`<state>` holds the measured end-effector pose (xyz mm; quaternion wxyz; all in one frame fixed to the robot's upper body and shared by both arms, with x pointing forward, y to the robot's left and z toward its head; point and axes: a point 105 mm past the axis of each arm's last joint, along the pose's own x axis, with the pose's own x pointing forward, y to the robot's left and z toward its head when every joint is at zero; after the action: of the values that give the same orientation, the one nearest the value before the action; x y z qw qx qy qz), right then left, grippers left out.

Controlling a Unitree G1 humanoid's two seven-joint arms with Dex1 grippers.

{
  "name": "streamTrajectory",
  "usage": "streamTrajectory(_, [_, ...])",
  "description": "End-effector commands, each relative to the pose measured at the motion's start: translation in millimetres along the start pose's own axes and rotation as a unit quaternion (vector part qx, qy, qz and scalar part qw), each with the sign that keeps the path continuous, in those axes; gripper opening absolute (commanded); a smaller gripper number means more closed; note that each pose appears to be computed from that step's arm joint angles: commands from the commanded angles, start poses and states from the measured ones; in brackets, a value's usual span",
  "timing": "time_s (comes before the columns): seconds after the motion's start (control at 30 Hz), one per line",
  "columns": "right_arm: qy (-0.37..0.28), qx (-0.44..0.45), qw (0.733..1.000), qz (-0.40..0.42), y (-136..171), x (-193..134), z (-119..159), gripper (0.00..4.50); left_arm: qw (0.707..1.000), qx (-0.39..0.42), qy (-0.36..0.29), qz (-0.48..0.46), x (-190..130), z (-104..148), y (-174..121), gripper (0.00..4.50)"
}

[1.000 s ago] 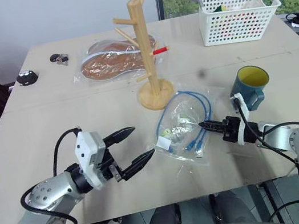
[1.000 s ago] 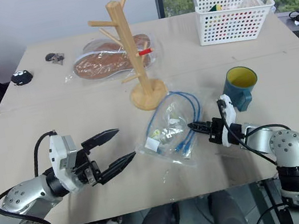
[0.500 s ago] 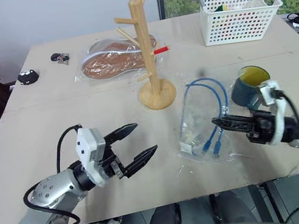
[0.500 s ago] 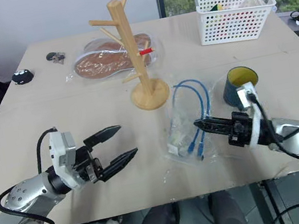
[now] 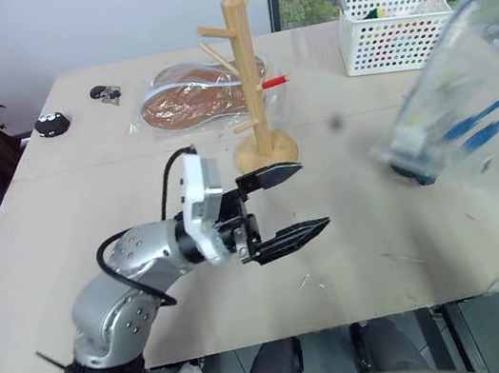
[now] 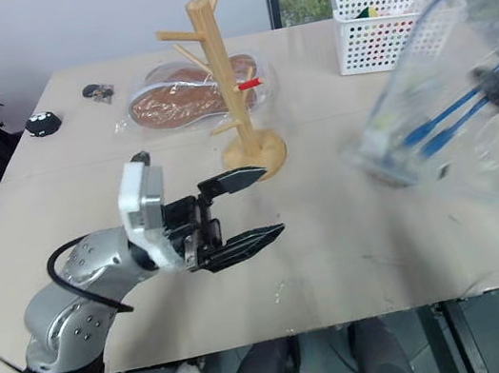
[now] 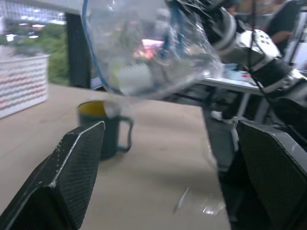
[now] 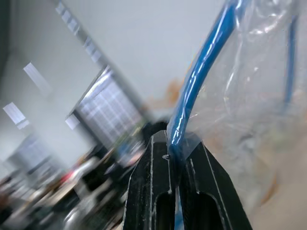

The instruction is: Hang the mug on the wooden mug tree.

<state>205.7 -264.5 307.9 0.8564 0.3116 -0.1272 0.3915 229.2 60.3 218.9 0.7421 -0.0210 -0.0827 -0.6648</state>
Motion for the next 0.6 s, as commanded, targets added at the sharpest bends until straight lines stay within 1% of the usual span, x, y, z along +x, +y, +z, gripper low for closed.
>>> streamTrajectory(0.03, [-0.087, -0.041, 0.994, -0.045, -2.5, -23.1, 51.4, 0.03, 0.999, -0.002, 0.002, -0.037, 16.6, -2.5, 1.5, 4.50])
streamTrajectory(0.1, [-0.095, -0.055, 0.987, -0.121, -26.9, -45.4, 61.2, 0.03, 0.999, -0.002, 0.002, -0.047, 30.6, -5.5, 10.4, 4.50])
streamTrajectory(0.23, [-0.069, -0.099, 0.959, -0.256, -74.9, -75.1, 56.2, 0.03, 0.999, 0.004, 0.011, -0.053, 43.5, -12.2, 17.2, 4.50])
streamTrajectory(0.3, [-0.024, -0.139, 0.938, -0.317, -97.5, -85.1, 43.0, 0.03, 0.998, 0.004, 0.010, -0.057, 45.8, -13.0, 16.1, 4.50])
streamTrajectory(0.37, [0.019, -0.173, 0.921, -0.348, -109.4, -90.5, 30.6, 0.03, 0.998, 0.004, 0.010, -0.057, 46.5, -13.9, 16.2, 4.50])
streamTrajectory(0.4, [0.030, -0.182, 0.917, -0.354, -112.0, -92.0, 26.8, 0.59, 0.998, 0.004, 0.011, -0.056, 46.7, -14.2, 16.5, 4.50])
streamTrajectory(0.43, [0.032, -0.189, 0.915, -0.356, -112.3, -92.9, 24.8, 0.91, 0.998, 0.006, 0.010, -0.054, 46.9, -14.3, 16.9, 4.50])
streamTrajectory(0.47, [0.032, -0.196, 0.911, -0.362, -113.3, -94.6, 24.3, 1.31, 0.999, 0.007, 0.010, -0.051, 47.0, -14.3, 17.3, 4.50])
streamTrajectory(0.5, [0.037, -0.206, 0.906, -0.369, -114.1, -97.3, 23.3, 1.92, 0.999, 0.007, 0.011, -0.050, 46.9, -14.8, 17.3, 4.50])
streamTrajectory(0.53, [0.046, -0.213, 0.901, -0.374, -113.6, -101.0, 21.5, 2.35, 0.999, 0.009, 0.016, -0.048, 46.4, -16.3, 17.4, 4.50])
streamTrajectory(0.6, [0.069, -0.226, 0.894, -0.380, -111.2, -107.3, 17.9, 3.42, 0.999, 0.011, 0.023, -0.040, 44.9, -18.6, 18.6, 4.50])
